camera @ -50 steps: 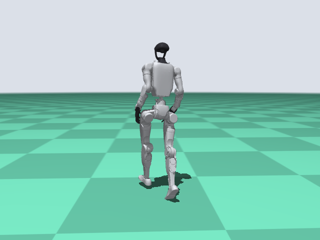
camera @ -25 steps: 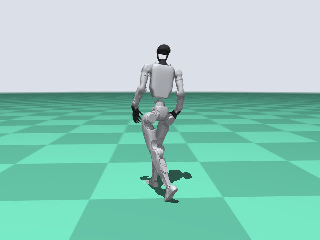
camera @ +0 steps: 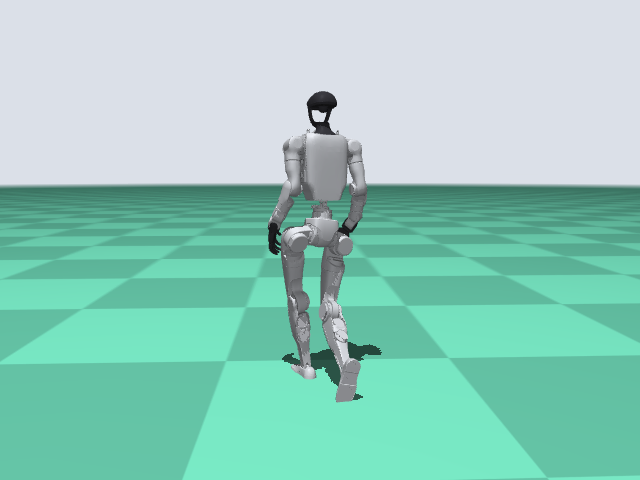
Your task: Walk run
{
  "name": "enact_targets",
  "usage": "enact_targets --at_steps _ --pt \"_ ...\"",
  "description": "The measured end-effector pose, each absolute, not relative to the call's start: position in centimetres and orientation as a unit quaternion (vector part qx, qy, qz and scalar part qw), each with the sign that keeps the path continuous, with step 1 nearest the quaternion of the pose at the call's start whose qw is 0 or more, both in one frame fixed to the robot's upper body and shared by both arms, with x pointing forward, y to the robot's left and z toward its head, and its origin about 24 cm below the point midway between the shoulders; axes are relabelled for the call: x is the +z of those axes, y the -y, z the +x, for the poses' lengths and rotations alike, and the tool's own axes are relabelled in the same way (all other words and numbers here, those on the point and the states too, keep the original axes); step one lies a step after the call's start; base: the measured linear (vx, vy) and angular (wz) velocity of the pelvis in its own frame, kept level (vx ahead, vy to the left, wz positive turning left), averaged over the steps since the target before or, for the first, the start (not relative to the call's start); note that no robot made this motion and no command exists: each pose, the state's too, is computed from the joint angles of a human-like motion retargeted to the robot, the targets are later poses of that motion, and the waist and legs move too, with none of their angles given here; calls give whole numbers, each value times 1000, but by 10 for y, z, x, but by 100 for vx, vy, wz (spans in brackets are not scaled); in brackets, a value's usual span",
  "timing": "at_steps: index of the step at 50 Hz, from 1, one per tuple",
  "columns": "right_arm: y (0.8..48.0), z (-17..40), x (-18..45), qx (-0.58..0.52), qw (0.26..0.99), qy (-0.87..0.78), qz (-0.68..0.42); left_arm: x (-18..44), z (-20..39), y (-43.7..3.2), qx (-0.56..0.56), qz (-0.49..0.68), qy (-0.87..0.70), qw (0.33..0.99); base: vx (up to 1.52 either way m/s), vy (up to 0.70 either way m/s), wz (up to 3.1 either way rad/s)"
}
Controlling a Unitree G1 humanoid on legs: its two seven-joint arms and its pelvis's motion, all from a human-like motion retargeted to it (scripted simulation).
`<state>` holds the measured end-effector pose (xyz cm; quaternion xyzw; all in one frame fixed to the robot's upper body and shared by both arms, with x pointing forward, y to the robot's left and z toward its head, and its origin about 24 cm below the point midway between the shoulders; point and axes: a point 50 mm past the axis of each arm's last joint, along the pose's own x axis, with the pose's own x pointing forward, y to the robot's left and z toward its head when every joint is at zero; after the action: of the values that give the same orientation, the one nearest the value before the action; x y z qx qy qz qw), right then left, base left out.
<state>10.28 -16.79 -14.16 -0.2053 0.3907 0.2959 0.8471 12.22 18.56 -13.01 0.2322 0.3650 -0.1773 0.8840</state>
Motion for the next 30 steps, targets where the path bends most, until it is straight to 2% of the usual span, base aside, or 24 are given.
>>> enact_targets --at_steps 3,5,10,13,19,24,30 --pt "165 102 -141 317 836 -394 -214 -135 121 -193 -217 232 -401 859 108 -51 -69" --pt "174 104 -136 292 853 -374 -216 -136 121 -184 -251 228 -403 850 101 -38 -50" --pt "188 114 -122 206 902 -318 -208 -130 126 -172 -239 229 -350 876 100 -35 33" --pt "195 116 -118 181 910 -312 -203 -131 119 -166 -260 235 -347 870 98 -35 74" --pt "186 128 -116 215 900 -306 -226 -138 109 -173 -318 255 -383 829 109 -47 14" --pt "181 127 -125 217 887 -344 -217 -153 75 -171 -344 273 -448 779 129 -50 -5" --pt "169 123 -134 207 895 -376 -122 -148 80 -168 -294 253 -425 818 98 -26 19"
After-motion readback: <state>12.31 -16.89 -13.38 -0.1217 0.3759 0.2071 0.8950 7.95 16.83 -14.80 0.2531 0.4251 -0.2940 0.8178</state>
